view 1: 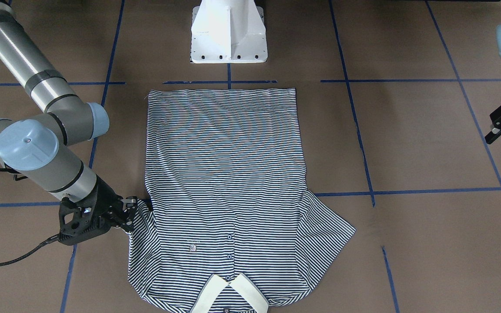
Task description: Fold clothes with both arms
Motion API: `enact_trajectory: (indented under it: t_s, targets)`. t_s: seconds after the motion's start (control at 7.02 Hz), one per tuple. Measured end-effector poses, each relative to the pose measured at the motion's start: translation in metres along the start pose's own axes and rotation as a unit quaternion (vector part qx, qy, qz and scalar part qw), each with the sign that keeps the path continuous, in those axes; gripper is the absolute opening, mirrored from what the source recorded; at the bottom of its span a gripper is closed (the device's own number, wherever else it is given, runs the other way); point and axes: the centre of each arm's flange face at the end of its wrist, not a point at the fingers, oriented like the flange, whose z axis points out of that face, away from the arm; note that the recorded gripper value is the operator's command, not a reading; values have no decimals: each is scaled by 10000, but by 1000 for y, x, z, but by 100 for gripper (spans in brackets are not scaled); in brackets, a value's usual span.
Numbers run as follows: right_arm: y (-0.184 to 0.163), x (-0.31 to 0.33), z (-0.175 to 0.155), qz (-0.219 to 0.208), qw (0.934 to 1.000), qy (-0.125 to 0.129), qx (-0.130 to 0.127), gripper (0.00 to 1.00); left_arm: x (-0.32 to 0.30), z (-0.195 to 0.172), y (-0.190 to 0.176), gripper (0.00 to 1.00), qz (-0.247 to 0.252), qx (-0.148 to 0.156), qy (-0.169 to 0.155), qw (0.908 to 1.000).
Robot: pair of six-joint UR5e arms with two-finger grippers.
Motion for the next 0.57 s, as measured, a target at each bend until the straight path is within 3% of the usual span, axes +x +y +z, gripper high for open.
enact_trajectory:
  t_s: [0.29,0.57]
  targets:
    - [-20,-61,15,-140,9999,-10,5,0,-1,0,1,100,-7,-5,-3,10000]
    - [-52,-114,54,-161,9992,359,54,0,-2,1,0,100,-18,-9,-10,10000]
